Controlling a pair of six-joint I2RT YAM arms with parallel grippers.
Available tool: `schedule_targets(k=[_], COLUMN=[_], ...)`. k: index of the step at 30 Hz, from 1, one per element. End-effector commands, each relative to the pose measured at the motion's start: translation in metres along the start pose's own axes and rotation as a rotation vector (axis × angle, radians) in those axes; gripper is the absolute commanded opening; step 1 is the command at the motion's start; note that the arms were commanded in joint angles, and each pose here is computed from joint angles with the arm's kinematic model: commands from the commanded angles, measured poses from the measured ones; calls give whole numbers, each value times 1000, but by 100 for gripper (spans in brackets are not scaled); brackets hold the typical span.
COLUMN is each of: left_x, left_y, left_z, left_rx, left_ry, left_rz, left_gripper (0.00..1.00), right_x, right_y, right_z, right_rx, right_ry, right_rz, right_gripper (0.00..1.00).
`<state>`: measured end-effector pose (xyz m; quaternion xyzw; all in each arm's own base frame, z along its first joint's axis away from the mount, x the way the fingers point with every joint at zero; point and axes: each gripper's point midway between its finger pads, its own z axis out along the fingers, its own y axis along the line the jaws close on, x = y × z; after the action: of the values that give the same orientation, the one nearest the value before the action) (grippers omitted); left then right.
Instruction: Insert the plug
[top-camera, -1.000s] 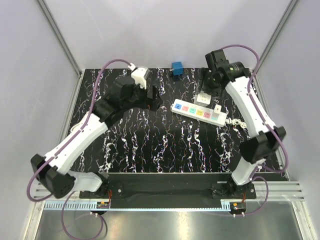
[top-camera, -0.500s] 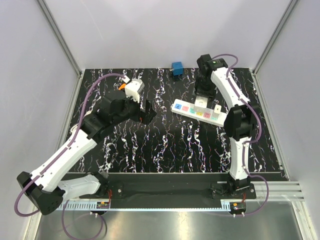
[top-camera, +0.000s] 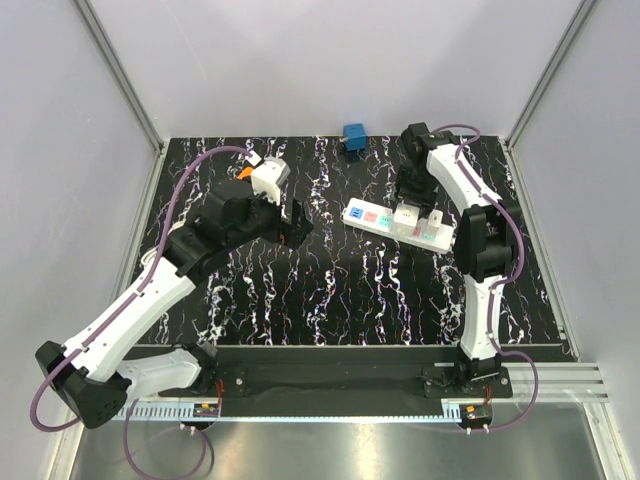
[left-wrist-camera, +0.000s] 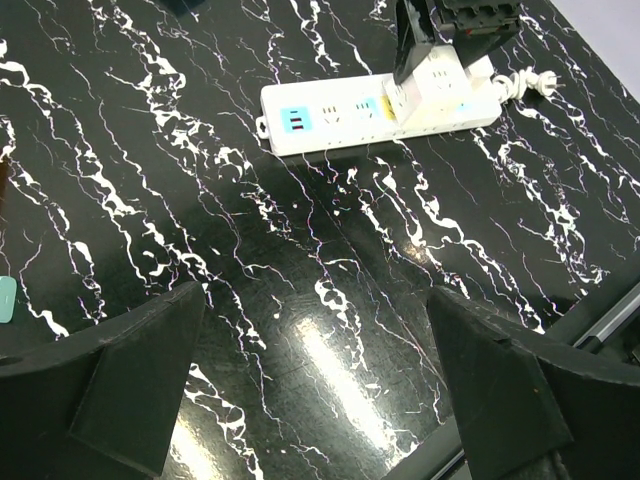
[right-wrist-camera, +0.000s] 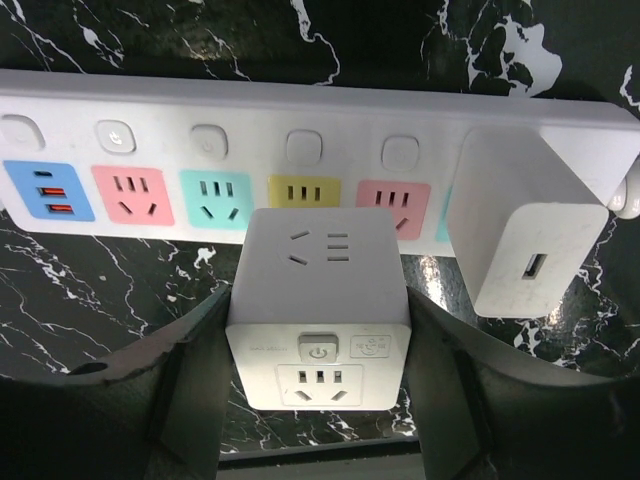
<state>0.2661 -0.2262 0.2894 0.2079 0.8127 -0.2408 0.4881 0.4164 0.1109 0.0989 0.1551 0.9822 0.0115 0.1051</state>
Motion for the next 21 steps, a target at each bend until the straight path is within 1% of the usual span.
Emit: schedule_targets(k=[1,13,21], left_x=[-10,-11,-12], left_y=[-4,-1,-2], left_z=[2,1,0], left_rx=[20,6,8], left_ry=[-37,-44,-47], left_rz=[12,19,14], left_gripper=[99,99,99], right_x=[-15,-23,-15], right_y=[11,9,5], right_z=[-26,-18,-9], right_rx=[-79,-67,-43], right_ry=[-86,-97,-70], right_rz=[23,30,46], right_gripper=[0,0,0])
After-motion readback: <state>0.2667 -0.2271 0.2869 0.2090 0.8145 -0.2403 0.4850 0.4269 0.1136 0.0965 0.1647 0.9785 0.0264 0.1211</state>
